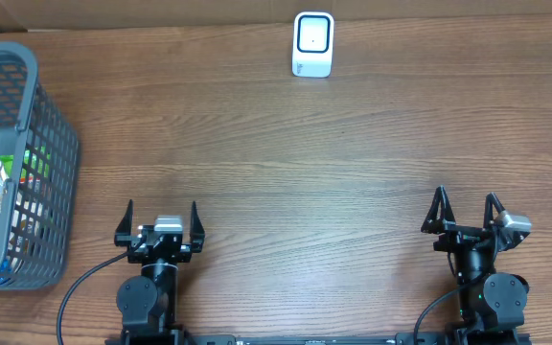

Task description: Scan the item barcode

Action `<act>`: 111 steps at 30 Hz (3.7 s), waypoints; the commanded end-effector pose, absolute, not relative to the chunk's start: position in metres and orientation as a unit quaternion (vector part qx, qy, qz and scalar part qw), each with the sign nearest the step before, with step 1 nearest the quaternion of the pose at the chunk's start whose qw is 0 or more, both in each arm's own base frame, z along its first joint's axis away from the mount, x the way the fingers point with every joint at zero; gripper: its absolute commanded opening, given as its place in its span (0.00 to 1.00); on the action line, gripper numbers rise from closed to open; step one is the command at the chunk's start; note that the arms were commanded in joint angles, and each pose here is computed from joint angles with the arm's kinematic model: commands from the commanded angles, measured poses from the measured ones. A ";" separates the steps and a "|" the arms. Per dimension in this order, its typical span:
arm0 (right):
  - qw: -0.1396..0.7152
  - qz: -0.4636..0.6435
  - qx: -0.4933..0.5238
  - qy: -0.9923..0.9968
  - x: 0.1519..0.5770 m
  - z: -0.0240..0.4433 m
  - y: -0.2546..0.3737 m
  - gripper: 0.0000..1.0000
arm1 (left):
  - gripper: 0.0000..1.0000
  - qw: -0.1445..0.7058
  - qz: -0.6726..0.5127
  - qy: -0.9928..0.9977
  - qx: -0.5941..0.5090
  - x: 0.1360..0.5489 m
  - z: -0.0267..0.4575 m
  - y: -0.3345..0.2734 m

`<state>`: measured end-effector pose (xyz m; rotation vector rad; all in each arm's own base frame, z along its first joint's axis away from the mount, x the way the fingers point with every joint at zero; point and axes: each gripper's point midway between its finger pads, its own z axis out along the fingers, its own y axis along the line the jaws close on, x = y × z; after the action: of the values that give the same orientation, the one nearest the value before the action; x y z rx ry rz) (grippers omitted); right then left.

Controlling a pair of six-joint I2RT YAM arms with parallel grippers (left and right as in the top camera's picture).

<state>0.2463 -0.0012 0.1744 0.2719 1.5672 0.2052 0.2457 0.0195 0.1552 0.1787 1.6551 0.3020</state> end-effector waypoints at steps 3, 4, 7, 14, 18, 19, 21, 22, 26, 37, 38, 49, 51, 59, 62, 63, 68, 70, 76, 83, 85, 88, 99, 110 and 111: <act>0.698 0.090 0.123 0.700 0.246 0.173 -0.003 1.00 | 1.00 0.661 0.165 0.725 0.102 0.245 0.157 0.021; 0.698 0.090 0.124 0.700 0.246 0.173 -0.003 1.00 | 1.00 0.662 0.165 0.724 0.102 0.245 0.158 0.021; 0.698 0.091 0.123 0.699 0.246 0.173 -0.002 1.00 | 0.99 0.678 0.149 0.712 0.100 0.246 0.166 0.016; 0.704 0.116 0.100 0.693 0.245 0.185 0.009 1.00 | 1.00 0.707 0.060 0.687 0.154 0.241 0.191 -0.020; 0.717 0.126 0.090 0.679 0.241 0.208 0.012 1.00 | 1.00 0.721 0.040 0.672 0.166 0.230 0.231 -0.029; 0.719 0.130 0.086 0.678 0.241 0.214 0.014 1.00 | 1.00 0.719 0.037 0.673 0.168 0.227 0.241 -0.030; 0.719 0.133 0.083 0.677 0.241 0.222 0.016 1.00 | 1.00 0.710 0.033 0.683 0.167 0.224 0.254 -0.030; 0.718 0.135 0.081 0.678 0.241 0.227 0.017 1.00 | 1.00 0.703 0.029 0.690 0.170 0.223 0.261 -0.032; 0.710 0.144 0.071 0.685 0.246 0.248 0.022 1.00 | 1.00 0.667 0.001 0.722 0.184 0.225 0.284 -0.039; 0.613 0.135 0.076 0.775 0.264 0.317 0.027 1.00 | 1.00 0.497 -0.083 0.841 0.197 0.264 0.352 -0.052; 0.601 0.132 0.077 0.784 0.266 0.324 0.027 1.00 | 1.00 0.485 -0.088 0.848 0.196 0.270 0.359 -0.052; 0.490 0.148 0.027 0.859 0.298 0.365 0.050 1.00 | 1.00 0.418 -0.141 0.878 0.183 0.332 0.374 -0.059; 0.475 0.174 0.012 0.862 0.304 0.362 0.061 1.00 | 1.00 0.407 -0.155 0.886 0.157 0.336 0.369 -0.059; 0.447 0.209 -0.006 0.870 0.310 0.351 0.076 1.00 | 1.00 0.445 -0.119 0.881 0.107 0.350 0.390 -0.037; 0.445 0.209 -0.005 0.871 0.310 0.349 0.076 1.00 | 1.00 0.472 -0.075 0.879 0.012 0.354 0.412 0.003; 0.443 0.209 -0.005 0.872 0.309 0.349 0.076 1.00 | 1.00 0.480 -0.057 0.875 -0.023 0.353 0.420 0.020; 0.437 0.209 -0.004 0.875 0.307 0.346 0.076 1.00 | 0.99 0.506 0.039 0.844 -0.174 0.334 0.445 0.109; 0.435 0.209 -0.003 0.876 0.307 0.345 0.076 1.00 | 0.99 0.503 0.070 0.833 -0.221 0.323 0.445 0.139; 0.434 0.213 -0.006 0.875 0.306 0.346 0.078 1.00 | 0.96 0.475 0.104 0.818 -0.306 0.307 0.429 0.196; 0.432 0.218 -0.005 0.875 0.306 0.346 0.079 1.00 | 0.96 0.416 0.107 0.820 -0.377 0.302 0.389 0.243; 0.432 0.219 -0.003 0.875 0.306 0.346 0.079 1.00 | 0.95 0.400 0.107 0.822 -0.390 0.301 0.378 0.252; 0.432 0.219 -0.003 0.875 0.306 0.346 0.079 1.00 | 0.95 0.383 0.106 0.826 -0.400 0.302 0.365 0.262; 0.433 0.219 -0.003 0.874 0.306 0.346 0.079 1.00 | 0.95 0.332 0.114 0.821 -0.451 0.296 0.326 0.302; 0.432 0.221 0.000 0.875 0.306 0.346 0.079 1.00 | 0.89 0.276 0.101 0.835 -0.464 0.308 0.275 0.324; 0.432 0.221 0.000 0.875 0.306 0.346 0.079 1.00 | 0.89 0.268 0.099 0.838 -0.466 0.310 0.268 0.326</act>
<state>0.3058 0.0797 0.3330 0.0027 2.2155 0.5454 0.3042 0.3164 0.2840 -1.2146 2.2434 0.2736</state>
